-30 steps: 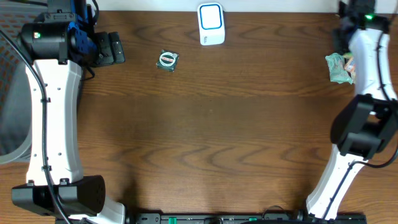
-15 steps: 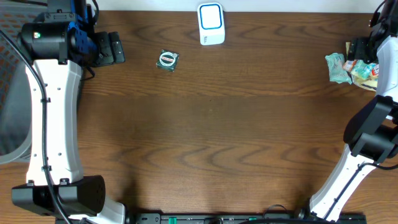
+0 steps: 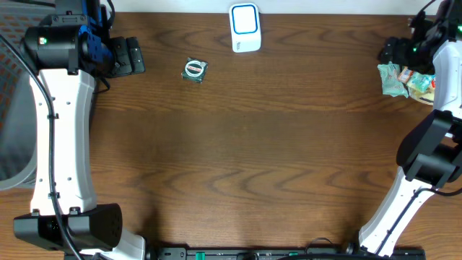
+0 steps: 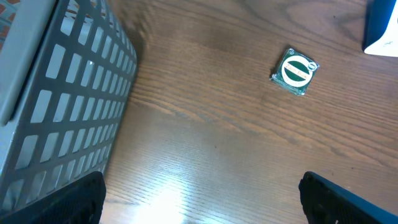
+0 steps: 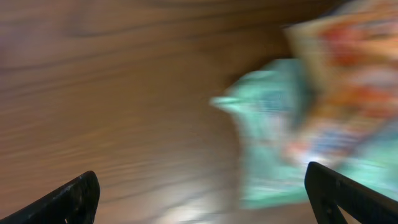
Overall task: Scan the item barcode
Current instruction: 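Carry the blue pack right and release it on the snack pile, then swing the empty right gripper left over the green Zam-Buk tin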
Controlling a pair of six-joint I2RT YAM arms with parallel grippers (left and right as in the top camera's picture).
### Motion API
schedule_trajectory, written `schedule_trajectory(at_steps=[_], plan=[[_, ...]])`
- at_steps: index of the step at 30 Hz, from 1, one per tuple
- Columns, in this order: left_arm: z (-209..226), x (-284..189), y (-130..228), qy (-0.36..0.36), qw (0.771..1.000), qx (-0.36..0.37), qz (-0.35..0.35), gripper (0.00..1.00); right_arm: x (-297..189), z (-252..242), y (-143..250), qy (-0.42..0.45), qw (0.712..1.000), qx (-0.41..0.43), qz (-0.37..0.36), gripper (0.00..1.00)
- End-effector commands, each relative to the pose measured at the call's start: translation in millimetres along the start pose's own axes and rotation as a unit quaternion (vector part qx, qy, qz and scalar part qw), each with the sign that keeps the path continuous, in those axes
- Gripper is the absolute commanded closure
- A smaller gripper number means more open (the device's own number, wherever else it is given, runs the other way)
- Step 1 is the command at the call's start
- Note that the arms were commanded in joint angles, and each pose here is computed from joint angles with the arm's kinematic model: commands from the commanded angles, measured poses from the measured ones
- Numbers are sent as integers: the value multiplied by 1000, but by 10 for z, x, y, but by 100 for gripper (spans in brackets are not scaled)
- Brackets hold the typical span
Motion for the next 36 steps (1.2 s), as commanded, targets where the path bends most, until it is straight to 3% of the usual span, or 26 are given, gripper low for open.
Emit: schedule_trajectory(at_steps=[1, 8, 16, 24, 29, 36], plan=[[29, 29, 8, -9, 1000, -6, 5, 2, -44, 437, 91, -180, 983, 23, 39, 2], [28, 29, 8, -9, 1000, -6, 5, 2, -3, 830, 294, -216, 973, 5, 87, 9], [29, 29, 8, -9, 1000, -6, 5, 2, 127, 1656, 554, -245, 961, -81, 100, 7], [29, 29, 8, -9, 1000, -6, 5, 2, 302, 2606, 845, -224, 965, -124, 58, 9], [29, 29, 8, -9, 1000, -6, 5, 2, 463, 3298, 1098, -210, 970, -121, -7, 2], [29, 29, 8, -9, 1000, -6, 5, 2, 564, 4168, 1474, -288, 949, -104, -77, 5]])
Point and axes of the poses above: each gripper's point midway between its finger pads, its own x axis out along the fingers, its own z axis along the line the jaws close on, y = z × x, the point moved 7 cm from there along -x, back along the fingers, and after that the axes turned 10 degrees about x, right-handed, at the moved point
